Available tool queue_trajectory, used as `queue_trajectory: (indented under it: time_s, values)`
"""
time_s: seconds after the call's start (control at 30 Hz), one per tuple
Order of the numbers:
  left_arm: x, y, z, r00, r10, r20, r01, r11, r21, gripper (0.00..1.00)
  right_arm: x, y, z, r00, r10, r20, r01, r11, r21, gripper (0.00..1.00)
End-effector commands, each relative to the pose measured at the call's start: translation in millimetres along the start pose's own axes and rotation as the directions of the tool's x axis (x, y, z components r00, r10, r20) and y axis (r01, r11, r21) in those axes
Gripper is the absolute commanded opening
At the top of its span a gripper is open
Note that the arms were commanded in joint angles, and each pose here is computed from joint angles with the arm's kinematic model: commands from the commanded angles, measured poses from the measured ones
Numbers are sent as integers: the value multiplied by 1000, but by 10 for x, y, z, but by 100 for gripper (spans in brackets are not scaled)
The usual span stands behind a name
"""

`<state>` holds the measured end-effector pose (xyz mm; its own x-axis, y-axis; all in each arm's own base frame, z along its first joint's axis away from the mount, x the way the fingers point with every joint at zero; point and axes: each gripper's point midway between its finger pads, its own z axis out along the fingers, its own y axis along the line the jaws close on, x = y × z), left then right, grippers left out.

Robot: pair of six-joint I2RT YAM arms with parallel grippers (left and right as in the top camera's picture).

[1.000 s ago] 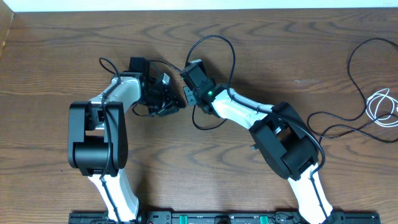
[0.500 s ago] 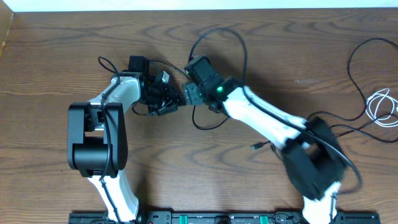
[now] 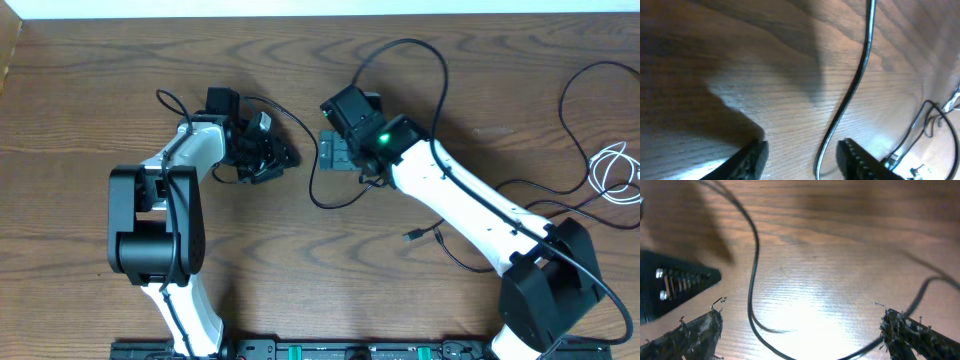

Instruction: Untangle cables

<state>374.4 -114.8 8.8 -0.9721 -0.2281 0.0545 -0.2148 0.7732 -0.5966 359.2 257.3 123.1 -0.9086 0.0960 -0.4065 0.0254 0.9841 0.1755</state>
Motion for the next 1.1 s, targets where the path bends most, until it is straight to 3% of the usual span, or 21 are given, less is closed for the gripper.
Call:
queue_trajectory:
  time_s: [0.0, 0.17, 0.4, 0.9, 0.97, 1.07]
  values:
    - [116, 552, 193, 997, -73, -24, 67, 979, -193, 30, 150, 57, 26, 990, 123, -75, -125, 992, -27, 99]
    - [109, 550, 193, 997, -71, -21, 66, 979, -192, 8, 287, 101, 19, 987, 106, -123, -111, 993, -33, 99]
    - [110, 550, 193, 997, -72, -22, 66, 979, -192, 7, 349, 84, 27, 986, 100, -136, -104, 994, -20, 99]
    - [110, 550, 193, 997, -72, -22, 66, 979, -192, 8, 630, -121, 328, 961, 228, -156, -224, 974, 42, 99]
    - [110, 549, 193, 997, -72, -22, 66, 979, -191, 8, 634, -113, 368, 962, 229, -150, -227, 973, 30, 95]
    - [110, 550, 193, 997, -72, -22, 66, 979, -192, 8, 579, -64, 408, 965, 231, -123, -233, 973, -2, 80]
